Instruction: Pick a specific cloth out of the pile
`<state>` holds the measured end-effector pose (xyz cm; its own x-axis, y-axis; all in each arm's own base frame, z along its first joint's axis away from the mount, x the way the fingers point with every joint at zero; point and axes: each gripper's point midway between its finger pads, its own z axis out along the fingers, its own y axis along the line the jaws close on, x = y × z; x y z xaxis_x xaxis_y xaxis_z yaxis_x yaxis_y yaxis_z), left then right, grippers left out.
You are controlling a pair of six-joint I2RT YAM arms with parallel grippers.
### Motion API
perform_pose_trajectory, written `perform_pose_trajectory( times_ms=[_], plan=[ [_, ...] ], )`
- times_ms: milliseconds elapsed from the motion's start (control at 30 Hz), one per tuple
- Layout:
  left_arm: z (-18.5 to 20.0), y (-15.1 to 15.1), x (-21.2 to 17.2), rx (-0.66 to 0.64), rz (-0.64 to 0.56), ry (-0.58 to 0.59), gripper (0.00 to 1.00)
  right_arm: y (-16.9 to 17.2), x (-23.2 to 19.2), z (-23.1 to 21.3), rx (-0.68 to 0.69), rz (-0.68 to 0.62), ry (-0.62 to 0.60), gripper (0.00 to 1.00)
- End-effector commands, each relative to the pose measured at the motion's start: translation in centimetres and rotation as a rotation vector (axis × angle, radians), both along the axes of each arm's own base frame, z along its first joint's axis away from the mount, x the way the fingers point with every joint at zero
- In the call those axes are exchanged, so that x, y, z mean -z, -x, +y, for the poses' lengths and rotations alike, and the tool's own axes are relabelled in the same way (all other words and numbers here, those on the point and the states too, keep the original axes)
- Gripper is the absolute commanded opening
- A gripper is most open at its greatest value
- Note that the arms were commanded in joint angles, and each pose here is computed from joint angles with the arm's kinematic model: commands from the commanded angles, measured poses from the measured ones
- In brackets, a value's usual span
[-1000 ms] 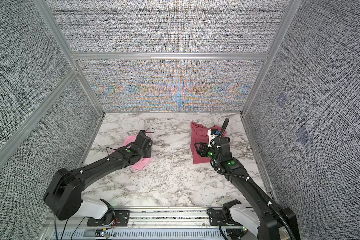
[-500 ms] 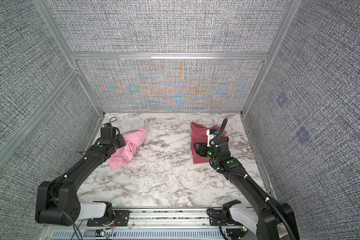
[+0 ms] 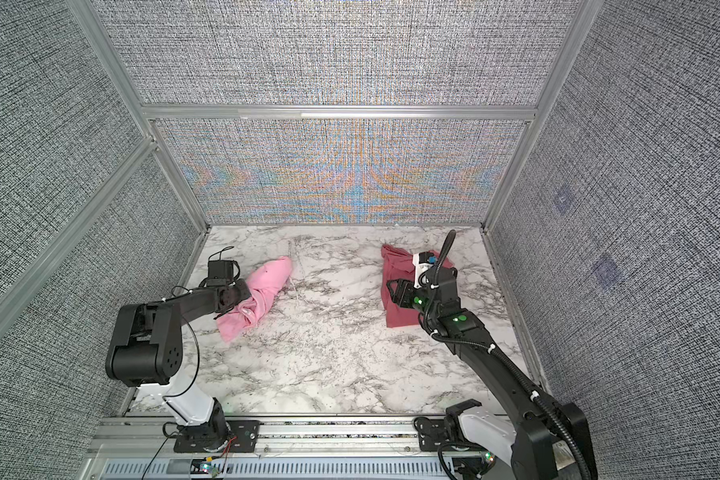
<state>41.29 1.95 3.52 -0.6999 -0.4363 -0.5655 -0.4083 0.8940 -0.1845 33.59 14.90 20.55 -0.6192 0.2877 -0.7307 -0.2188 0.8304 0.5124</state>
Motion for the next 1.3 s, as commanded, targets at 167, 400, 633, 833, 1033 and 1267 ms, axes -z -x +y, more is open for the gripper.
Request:
perform_pose_trajectory(
  times_ms=[167,400,633,833,1033,1267],
  plan=[
    [1.7,2.0,-5.9,-0.075,-0.076,-0.056,0.45,-0.5,-0.5,0.2,-0.010,-0.004,0.008,0.60],
    [-3.6,4.6,-14.2,0.137,-0.252,-0.071,0.46,-0.2,0.0,0.3,-0.018,-0.007,0.001,0.60],
    [-10.7,6.7,-12.4,0.354,-0.280,0.018,0.43,0.4,0.5,0.2,-0.012,-0.008,-0.020,0.60],
    [-9.9,5.7,-7.5,0.254,-0.178,0.018,0.43,0.6,0.2,0.0,-0.006,-0.010,-0.025,0.60],
    [-7.6,2.2,-5.0,0.195,-0.137,-0.032,0.43,0.3,0.2,-0.2,0.010,-0.009,-0.013,0.60],
    [-2.6,-1.3,-2.6,0.097,-0.125,-0.002,0.43,-0.5,0.3,-0.4,0.025,-0.006,0.014,0.60]
  ],
)
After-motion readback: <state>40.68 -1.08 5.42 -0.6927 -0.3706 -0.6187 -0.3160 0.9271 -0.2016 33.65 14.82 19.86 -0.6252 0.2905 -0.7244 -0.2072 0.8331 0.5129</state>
